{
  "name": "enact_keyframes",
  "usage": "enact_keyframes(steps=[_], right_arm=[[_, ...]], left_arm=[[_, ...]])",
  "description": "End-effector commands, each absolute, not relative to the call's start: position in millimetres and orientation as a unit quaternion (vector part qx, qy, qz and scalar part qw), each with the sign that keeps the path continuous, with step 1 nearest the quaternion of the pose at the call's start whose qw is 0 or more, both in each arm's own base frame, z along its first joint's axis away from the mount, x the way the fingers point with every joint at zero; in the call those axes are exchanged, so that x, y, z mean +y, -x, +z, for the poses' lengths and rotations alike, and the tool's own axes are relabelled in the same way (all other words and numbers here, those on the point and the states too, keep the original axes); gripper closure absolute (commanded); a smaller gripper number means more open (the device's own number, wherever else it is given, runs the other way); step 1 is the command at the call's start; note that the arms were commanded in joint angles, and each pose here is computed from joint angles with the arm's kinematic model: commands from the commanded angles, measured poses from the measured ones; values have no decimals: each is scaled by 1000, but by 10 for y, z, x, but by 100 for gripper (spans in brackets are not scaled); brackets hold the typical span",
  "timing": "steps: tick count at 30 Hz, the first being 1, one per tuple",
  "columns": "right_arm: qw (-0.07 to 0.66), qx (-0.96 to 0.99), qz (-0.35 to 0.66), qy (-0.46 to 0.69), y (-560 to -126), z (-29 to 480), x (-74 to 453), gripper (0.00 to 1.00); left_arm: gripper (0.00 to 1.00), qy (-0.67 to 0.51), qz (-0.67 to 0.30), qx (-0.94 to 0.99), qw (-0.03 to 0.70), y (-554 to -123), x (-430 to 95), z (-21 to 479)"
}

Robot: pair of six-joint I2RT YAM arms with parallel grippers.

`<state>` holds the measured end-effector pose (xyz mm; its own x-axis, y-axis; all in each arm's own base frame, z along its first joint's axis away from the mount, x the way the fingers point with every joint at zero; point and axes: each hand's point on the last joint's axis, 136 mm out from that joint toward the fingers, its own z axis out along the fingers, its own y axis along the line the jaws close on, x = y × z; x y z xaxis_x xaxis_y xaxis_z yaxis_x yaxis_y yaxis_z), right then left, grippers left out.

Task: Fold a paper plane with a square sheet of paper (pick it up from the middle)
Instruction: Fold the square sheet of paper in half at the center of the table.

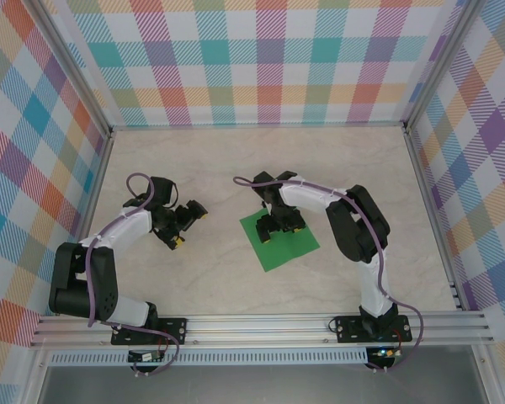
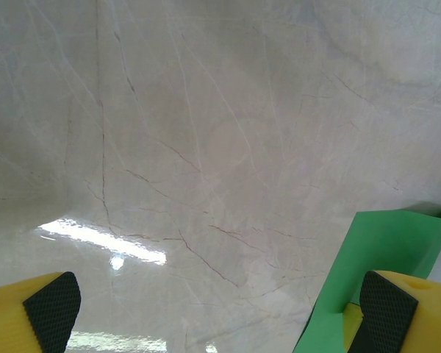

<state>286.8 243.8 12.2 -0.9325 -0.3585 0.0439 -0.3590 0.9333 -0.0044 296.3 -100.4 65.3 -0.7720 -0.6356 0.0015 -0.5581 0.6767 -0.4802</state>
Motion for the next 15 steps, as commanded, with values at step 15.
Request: enact_keyframes(steps=[15], right_arm=[[30, -989, 11, -142, -2835, -44, 2280, 28]], left_arm=[[0, 323, -233, 913, 82, -2952, -1039, 673]])
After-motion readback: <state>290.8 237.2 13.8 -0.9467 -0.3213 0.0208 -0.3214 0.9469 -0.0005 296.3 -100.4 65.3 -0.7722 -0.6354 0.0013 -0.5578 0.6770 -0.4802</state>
